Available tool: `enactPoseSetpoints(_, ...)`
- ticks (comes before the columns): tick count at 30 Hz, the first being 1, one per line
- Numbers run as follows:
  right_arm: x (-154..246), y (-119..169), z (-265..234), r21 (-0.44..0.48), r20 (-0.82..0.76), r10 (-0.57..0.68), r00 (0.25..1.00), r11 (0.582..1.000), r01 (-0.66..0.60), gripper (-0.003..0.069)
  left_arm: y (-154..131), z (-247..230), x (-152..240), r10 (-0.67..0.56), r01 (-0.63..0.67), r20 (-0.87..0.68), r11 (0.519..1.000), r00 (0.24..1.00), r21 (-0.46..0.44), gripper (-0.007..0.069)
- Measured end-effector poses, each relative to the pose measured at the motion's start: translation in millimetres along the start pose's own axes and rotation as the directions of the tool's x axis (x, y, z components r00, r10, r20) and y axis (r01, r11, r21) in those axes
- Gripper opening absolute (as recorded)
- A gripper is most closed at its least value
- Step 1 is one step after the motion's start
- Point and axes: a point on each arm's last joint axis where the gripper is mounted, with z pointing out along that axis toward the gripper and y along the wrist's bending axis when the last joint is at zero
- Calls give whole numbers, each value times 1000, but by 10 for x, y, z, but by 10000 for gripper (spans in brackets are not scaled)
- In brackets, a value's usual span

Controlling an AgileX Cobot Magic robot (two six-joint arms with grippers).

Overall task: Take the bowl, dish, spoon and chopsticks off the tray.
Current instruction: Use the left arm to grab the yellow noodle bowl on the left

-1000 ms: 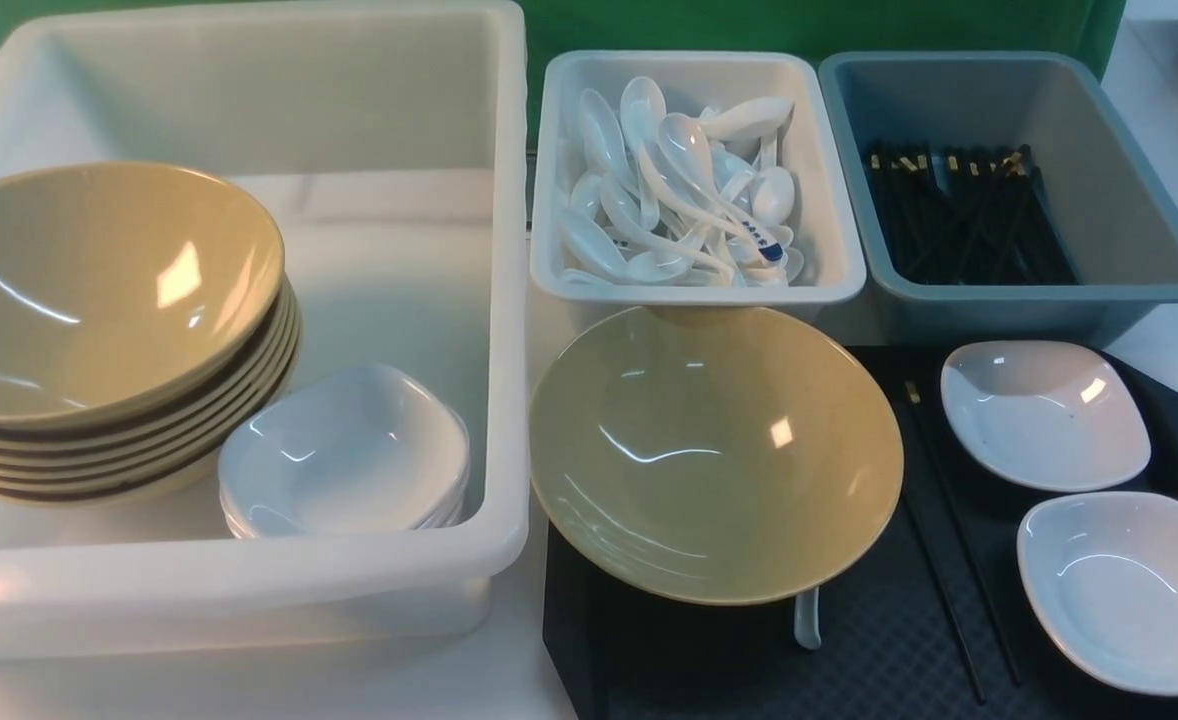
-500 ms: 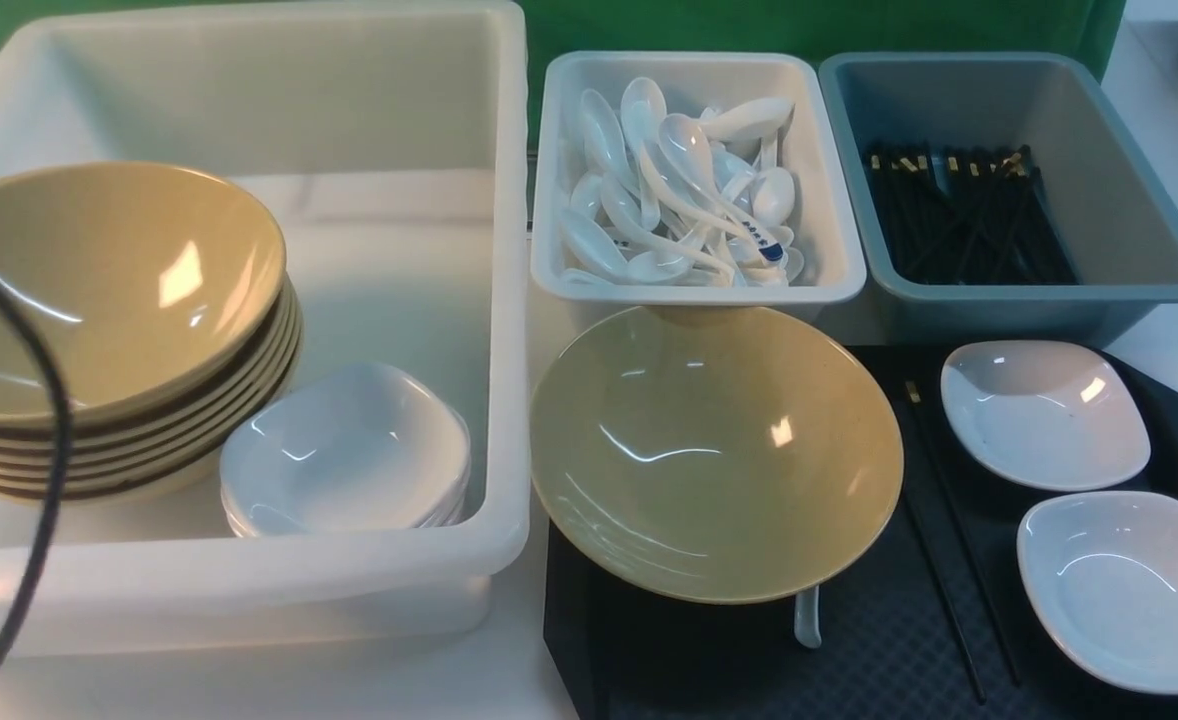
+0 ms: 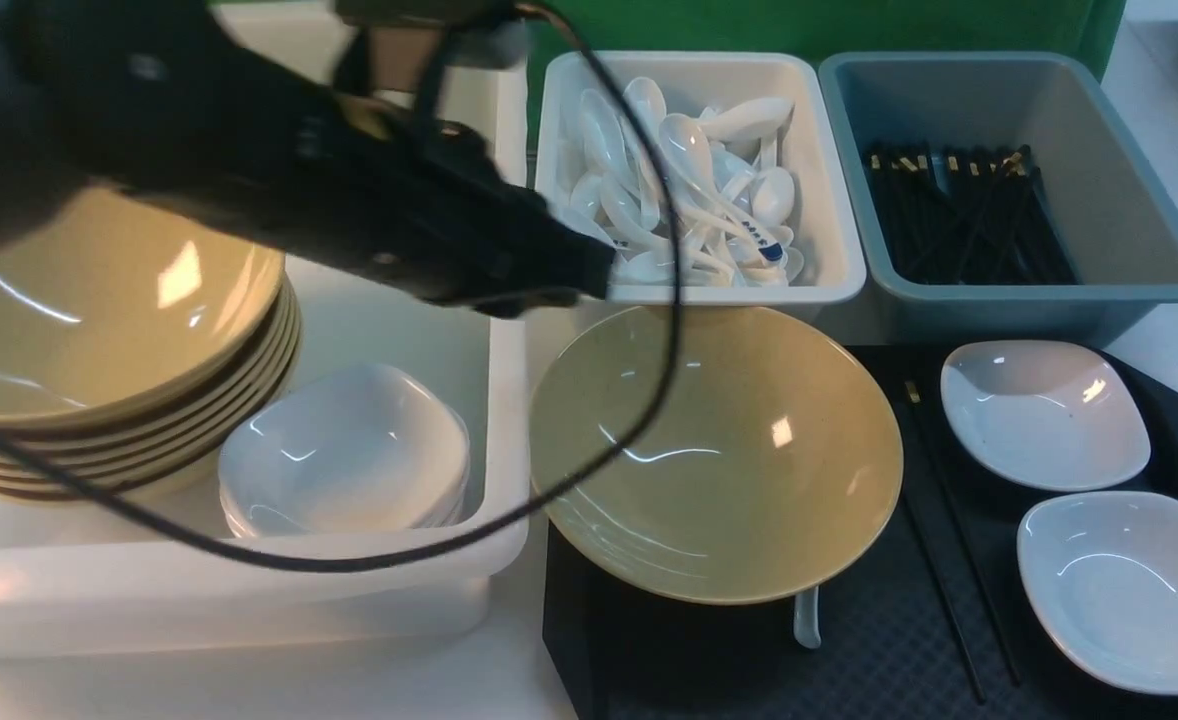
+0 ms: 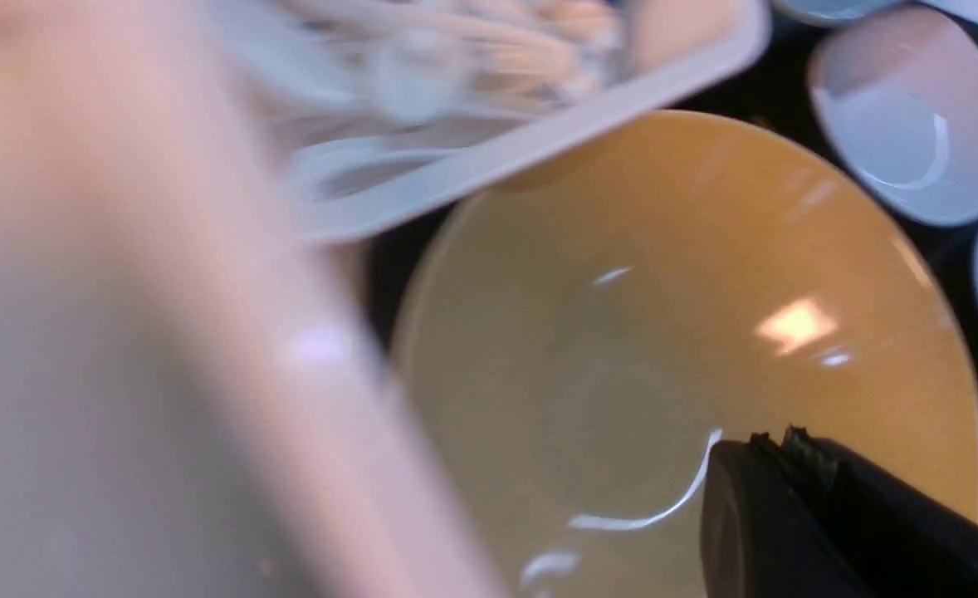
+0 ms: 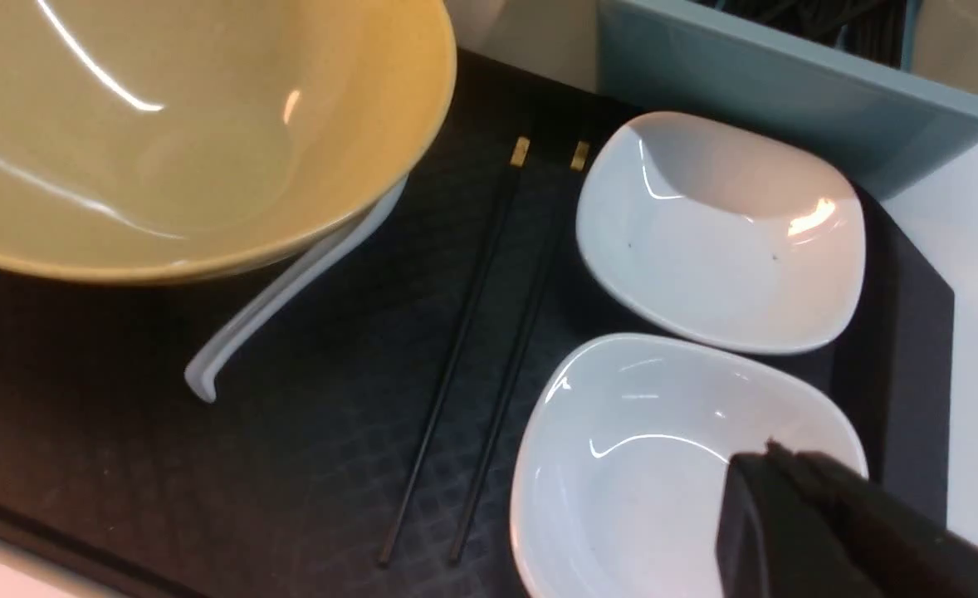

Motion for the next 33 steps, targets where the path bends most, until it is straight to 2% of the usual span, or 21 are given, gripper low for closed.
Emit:
enactPoseSetpoints(3, 1, 2, 0, -2, -1, 9, 1000, 1000, -9, 34, -177, 362, -8, 45, -43, -59, 998, 997, 34, -8)
enactPoseSetpoints(12, 7, 11, 0, -11, -8, 22, 1000, 1000, -22, 34, -439, 1312, 122, 127, -112, -251, 991, 959, 72, -8)
enactPoseSetpoints(17, 4, 31, 0, -30, -5, 12, 1000, 999, -12, 34, -586, 1656, 210, 148, -113, -359, 987, 922, 117, -8)
enactPoseSetpoints(22, 3, 40, 0, -38, -5, 8, 1000, 999, -8, 34, -796, 1775, 190, 149, -83, -388, 980, 909, 183, -8)
enactPoseSetpoints(28, 0, 39, 0, -37, -1, 8, 1000, 999, -8, 36, -1094, 1662, 25, 270, -173, -332, 940, 904, 294, 6)
enactPoseSetpoints(30, -1, 39, 0, -37, 0, 8, 1000, 999, -8, 38, -1107, 1554, -113, 311, -218, -320, 930, 895, 295, 40)
enactPoseSetpoints(33, -1, 39, 0, -37, 0, 8, 1000, 999, -8, 39, -989, 1432, -268, 364, -297, -333, 925, 870, 236, 124)
